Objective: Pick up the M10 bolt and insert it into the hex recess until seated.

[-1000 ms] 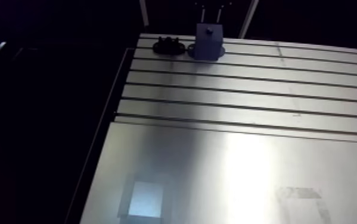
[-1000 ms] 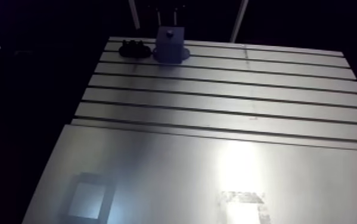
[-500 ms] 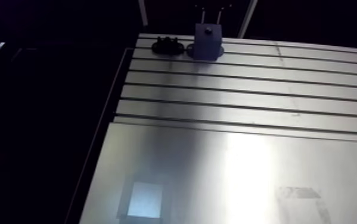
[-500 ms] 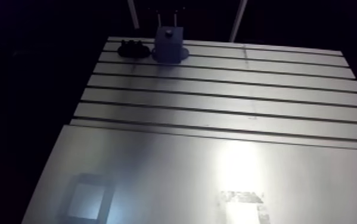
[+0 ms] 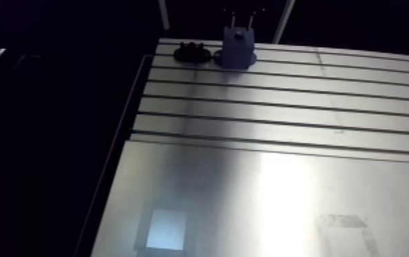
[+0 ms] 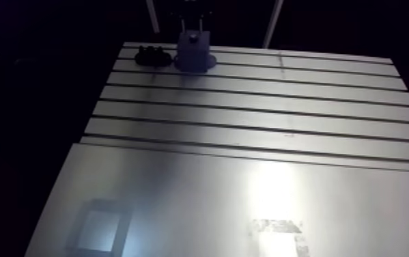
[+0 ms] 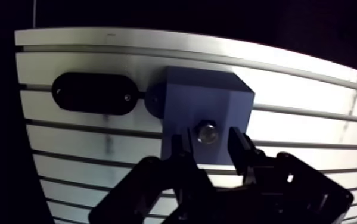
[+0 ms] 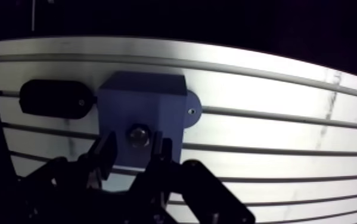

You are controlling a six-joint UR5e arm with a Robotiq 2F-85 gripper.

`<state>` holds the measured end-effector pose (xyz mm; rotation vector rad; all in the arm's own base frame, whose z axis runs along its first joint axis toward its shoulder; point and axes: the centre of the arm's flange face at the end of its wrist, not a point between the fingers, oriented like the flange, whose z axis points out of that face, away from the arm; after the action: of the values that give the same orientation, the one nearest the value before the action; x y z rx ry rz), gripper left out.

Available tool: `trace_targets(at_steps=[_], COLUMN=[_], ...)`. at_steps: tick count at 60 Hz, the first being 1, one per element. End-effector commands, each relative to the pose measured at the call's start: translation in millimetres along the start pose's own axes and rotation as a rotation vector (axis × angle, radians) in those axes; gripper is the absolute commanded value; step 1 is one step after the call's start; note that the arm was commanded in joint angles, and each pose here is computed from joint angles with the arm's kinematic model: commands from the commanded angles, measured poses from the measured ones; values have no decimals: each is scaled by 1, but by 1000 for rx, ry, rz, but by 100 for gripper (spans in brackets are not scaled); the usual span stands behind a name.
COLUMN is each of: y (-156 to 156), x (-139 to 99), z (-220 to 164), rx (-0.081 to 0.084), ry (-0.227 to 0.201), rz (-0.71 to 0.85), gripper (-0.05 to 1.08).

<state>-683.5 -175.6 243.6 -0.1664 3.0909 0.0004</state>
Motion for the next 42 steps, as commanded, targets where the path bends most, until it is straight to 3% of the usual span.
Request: trace_targets(at_steps=[1,42], y=[0,0], x=[0,-2], z=[2,6], rx=[-1,-1], ry=[-1,-7], rz=[-1,-4], gripper=[55,56])
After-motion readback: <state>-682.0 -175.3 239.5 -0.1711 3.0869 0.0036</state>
